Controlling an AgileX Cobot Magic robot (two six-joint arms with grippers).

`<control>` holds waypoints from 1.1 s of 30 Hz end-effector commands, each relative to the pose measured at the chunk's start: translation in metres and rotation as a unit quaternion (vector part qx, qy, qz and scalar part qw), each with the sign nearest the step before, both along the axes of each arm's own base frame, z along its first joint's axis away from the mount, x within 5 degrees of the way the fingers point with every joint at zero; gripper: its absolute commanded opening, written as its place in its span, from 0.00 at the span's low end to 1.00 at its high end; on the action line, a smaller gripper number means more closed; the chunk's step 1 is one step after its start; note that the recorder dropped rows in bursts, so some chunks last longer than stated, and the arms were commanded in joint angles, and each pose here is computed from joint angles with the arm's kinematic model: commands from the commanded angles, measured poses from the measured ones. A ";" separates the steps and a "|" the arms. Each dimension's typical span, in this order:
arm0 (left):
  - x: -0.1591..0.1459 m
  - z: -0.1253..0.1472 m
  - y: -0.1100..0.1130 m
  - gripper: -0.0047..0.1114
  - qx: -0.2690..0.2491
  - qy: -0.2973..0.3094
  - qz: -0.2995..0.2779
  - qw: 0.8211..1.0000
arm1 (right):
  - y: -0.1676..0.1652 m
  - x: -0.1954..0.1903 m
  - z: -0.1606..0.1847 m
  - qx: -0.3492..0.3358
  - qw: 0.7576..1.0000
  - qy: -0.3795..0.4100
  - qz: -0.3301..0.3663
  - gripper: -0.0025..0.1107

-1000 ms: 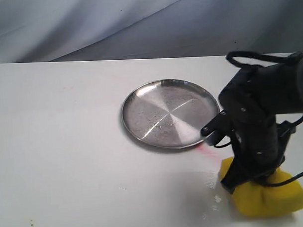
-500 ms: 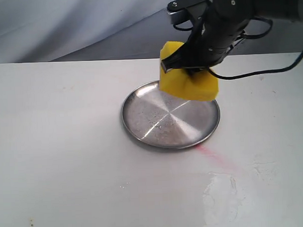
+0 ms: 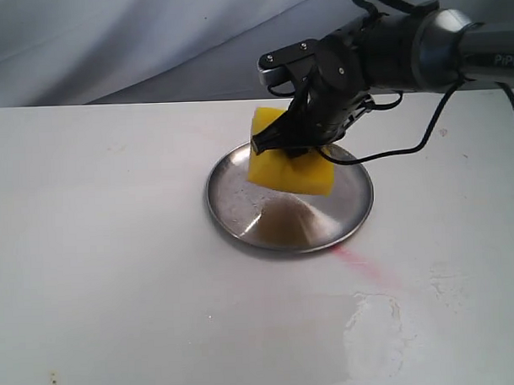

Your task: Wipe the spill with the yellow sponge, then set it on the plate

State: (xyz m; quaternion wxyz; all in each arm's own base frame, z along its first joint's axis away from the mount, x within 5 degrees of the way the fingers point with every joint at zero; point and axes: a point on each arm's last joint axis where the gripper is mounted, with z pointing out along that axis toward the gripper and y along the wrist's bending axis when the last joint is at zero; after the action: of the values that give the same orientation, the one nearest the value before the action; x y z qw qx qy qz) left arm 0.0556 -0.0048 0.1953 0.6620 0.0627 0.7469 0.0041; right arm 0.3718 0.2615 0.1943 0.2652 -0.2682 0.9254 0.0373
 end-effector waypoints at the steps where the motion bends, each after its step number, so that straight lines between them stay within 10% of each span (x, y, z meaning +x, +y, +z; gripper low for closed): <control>1: 0.000 -0.001 0.000 0.04 0.000 -0.003 -0.003 1.000 | -0.002 0.005 0.003 0.006 1.000 -0.012 -0.002 0.60; 14: 0.000 -0.001 0.000 0.04 0.000 -0.003 -0.003 1.000 | -0.008 -0.001 0.024 -0.001 1.000 -0.016 -0.005 0.70; 24: 0.000 -0.001 0.000 0.04 0.000 -0.003 -0.003 1.000 | -0.032 -0.033 0.083 0.038 0.997 -0.059 -0.026 0.05; 33: 0.000 -0.001 0.000 0.04 0.000 -0.003 -0.003 1.000 | -0.079 -0.107 0.097 0.154 0.980 -0.116 -0.048 0.02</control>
State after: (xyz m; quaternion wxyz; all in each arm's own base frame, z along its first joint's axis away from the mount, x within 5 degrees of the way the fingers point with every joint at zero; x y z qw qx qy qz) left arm 0.0556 -0.0048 0.1953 0.6620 0.0627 0.7469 0.0041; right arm 0.2856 0.1981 0.2833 0.3797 -0.1996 0.8966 0.1103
